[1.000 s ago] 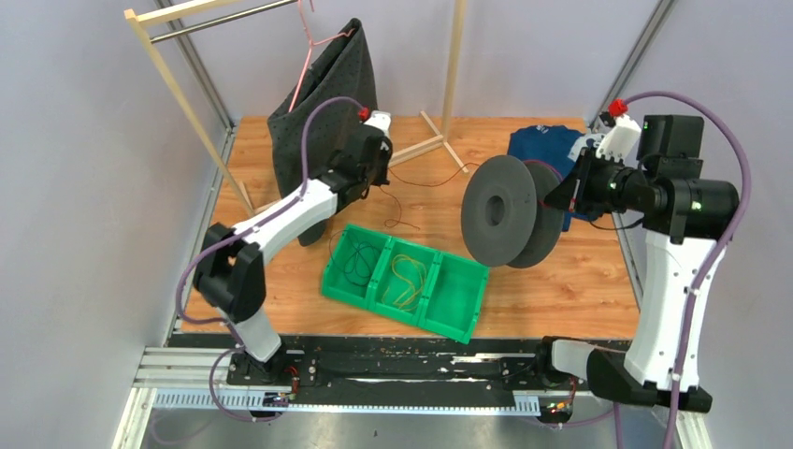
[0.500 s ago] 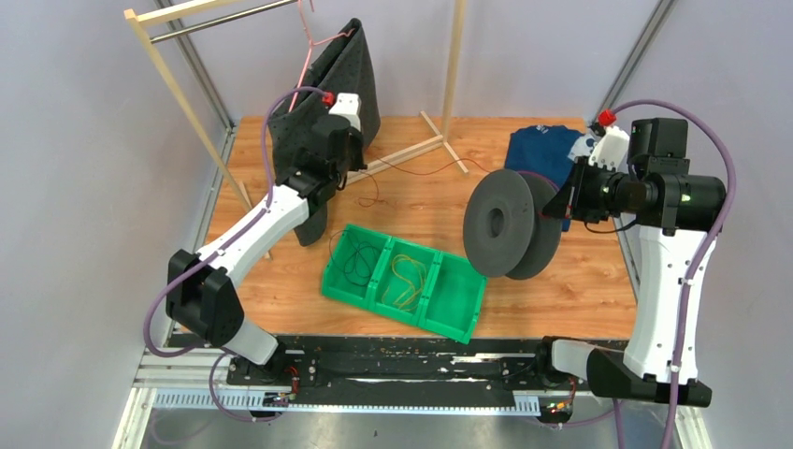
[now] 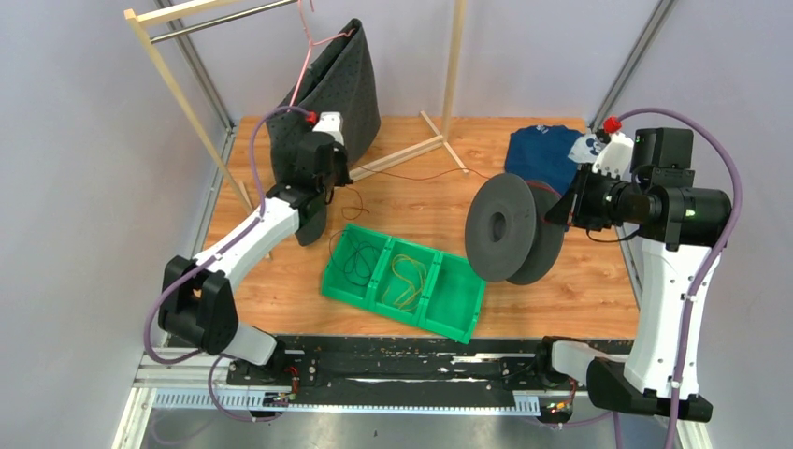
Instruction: Wrap the cables
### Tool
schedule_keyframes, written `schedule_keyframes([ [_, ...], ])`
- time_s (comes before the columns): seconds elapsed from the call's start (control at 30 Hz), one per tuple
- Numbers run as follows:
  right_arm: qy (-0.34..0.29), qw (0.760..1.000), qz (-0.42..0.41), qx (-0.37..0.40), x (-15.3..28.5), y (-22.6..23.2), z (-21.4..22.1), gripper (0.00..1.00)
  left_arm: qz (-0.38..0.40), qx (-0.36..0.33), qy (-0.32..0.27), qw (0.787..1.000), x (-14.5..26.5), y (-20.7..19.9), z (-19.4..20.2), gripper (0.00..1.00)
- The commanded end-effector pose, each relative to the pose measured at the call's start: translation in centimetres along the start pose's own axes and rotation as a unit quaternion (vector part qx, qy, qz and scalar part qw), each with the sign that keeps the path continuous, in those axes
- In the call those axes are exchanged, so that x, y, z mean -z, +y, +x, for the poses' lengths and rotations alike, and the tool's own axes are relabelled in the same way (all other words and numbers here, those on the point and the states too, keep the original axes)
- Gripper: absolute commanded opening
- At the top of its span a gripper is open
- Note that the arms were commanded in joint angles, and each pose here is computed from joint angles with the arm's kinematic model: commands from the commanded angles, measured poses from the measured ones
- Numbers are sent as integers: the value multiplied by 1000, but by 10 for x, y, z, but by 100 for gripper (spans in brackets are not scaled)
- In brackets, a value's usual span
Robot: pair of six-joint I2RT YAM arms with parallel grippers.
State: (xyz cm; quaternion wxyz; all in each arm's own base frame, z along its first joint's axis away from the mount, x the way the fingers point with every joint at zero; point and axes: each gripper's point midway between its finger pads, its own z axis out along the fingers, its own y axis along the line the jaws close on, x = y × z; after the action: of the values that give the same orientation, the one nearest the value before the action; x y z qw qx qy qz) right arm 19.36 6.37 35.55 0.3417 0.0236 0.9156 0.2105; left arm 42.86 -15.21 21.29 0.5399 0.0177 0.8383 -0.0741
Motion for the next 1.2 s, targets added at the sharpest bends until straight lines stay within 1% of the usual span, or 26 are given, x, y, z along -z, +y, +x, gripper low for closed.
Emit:
schedule_keyframes([
  [0.0,13,1000,-3,-4,-5,-1,8,1,48,44,-93,994,23,-11,-55,0],
  [0.1,23,1000,-15,-2,-12,0,14,1,85,64,-130,986,37,-22,-76,0],
  [0.23,0,1000,-18,16,-14,-2,13,1,120,90,-180,972,60,-29,-110,0],
  [0.3,-14,999,-15,26,-13,-4,12,1,129,105,-195,967,69,-27,-123,0],
  [0.4,-18,999,-13,29,-14,-5,11,1,136,107,-206,963,78,-25,-135,0],
  [0.63,-33,999,-8,38,-10,-5,5,1,106,115,-222,963,83,1,-142,0],
  [0.77,-39,998,-5,41,-9,-5,3,1,101,125,-219,962,83,10,-137,0],
  [0.83,-47,998,-9,42,-7,-2,-1,1,106,133,-223,960,85,10,-135,0],
  [1.03,-81,996,-3,46,2,1,-14,1,119,135,-206,962,83,8,-113,0],
  [1.1,-84,996,4,44,2,-2,-15,1,123,138,-210,960,88,9,-110,0],
  [1.17,-81,996,6,43,1,-3,-15,1,137,146,-229,953,98,10,-114,0],
])
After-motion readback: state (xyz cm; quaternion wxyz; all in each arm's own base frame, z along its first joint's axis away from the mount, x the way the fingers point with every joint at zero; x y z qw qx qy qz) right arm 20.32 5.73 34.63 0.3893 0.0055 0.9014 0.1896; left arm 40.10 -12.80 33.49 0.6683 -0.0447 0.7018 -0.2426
